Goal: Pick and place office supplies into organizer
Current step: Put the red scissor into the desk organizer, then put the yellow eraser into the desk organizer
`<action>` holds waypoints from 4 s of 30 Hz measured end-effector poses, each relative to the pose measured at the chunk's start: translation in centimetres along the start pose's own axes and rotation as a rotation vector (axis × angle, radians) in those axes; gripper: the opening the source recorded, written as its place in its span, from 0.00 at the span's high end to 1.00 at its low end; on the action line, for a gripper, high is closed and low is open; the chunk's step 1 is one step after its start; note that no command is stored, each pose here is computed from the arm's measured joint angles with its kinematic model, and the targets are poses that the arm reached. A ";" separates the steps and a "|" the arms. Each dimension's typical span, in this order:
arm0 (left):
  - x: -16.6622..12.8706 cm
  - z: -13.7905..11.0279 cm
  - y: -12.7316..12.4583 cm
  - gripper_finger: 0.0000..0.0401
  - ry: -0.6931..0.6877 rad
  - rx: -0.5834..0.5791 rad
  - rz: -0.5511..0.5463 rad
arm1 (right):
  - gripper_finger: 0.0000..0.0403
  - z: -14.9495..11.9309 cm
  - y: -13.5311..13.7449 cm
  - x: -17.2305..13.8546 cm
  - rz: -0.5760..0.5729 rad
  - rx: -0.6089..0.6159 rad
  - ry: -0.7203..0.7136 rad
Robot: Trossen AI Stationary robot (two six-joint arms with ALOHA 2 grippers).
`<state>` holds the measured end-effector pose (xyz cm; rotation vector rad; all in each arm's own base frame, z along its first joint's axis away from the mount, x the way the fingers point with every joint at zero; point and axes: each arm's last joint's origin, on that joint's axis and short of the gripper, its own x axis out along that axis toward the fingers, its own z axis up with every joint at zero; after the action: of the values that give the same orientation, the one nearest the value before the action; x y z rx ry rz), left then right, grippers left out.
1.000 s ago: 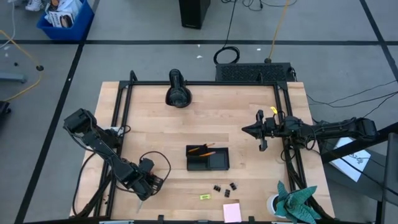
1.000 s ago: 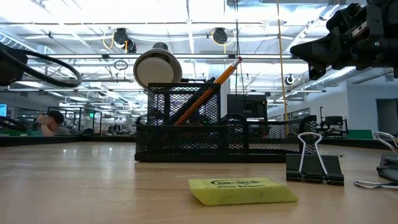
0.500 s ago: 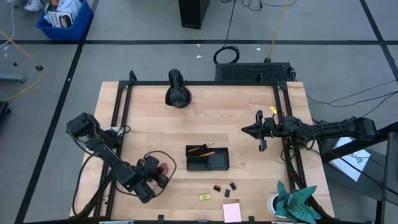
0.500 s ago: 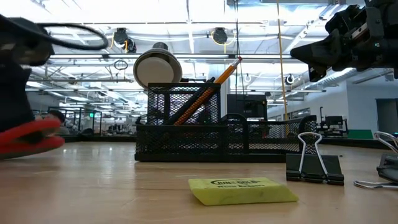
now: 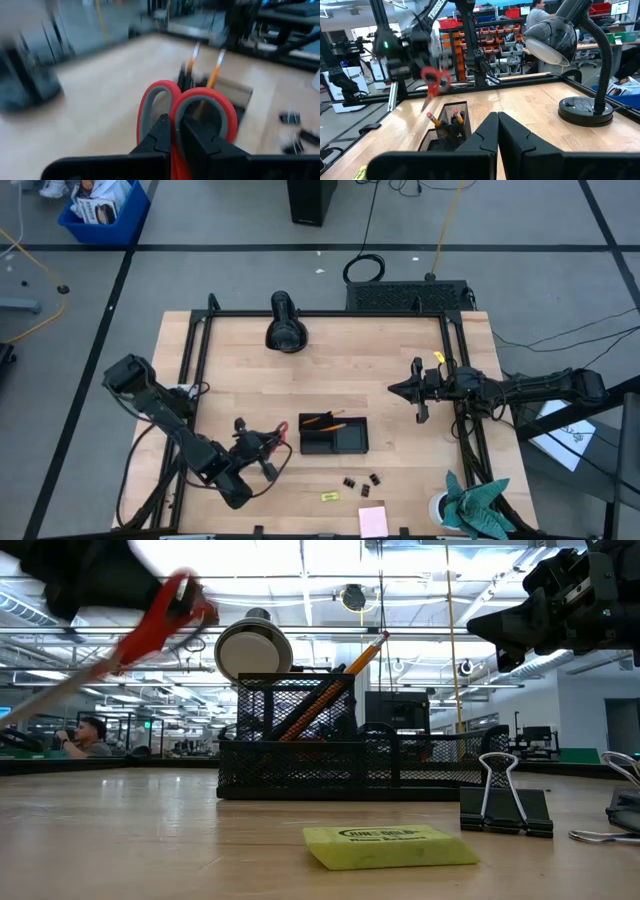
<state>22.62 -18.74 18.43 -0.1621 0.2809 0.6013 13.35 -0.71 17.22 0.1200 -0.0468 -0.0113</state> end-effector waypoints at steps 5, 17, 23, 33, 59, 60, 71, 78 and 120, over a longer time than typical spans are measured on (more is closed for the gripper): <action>-0.1 5.7 -1.0 0.93 -0.128 0.150 -0.009 | 0.99 0.0 0.0 0.0 -0.001 0.000 0.000; 6.6 12.5 -0.5 0.94 -0.350 0.415 -0.230 | 0.99 0.0 -0.1 0.0 -0.049 -0.003 -0.006; 11.0 11.9 0.4 0.96 -0.335 0.373 -0.274 | 0.99 0.0 -0.1 0.0 -0.047 -0.003 -0.005; 13.7 9.2 0.0 0.94 -0.274 0.395 -0.263 | 0.99 0.0 -0.1 0.0 -0.046 -0.003 -0.005; 11.6 2.8 -3.8 0.94 -0.248 0.389 0.022 | 0.99 0.0 -0.1 0.0 -0.047 0.004 -0.006; 11.5 2.6 -3.8 0.94 -0.238 0.383 0.019 | 0.99 0.0 -0.1 0.0 -0.047 0.004 -0.006; 11.9 1.4 -3.3 0.94 -0.160 0.353 0.042 | 0.99 0.1 -0.1 0.0 -0.046 0.004 -0.010; 11.9 1.3 -3.3 0.93 -0.147 0.334 0.027 | 0.99 0.1 -0.1 0.0 -0.046 0.004 -0.013; 11.4 1.4 -2.9 0.73 -0.092 0.397 -0.001 | 0.99 0.2 -0.1 0.0 -0.043 0.021 -0.026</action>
<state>33.62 -14.67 16.44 0.2473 0.3050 0.5391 13.34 -0.84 17.42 0.1422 -0.0703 -0.0554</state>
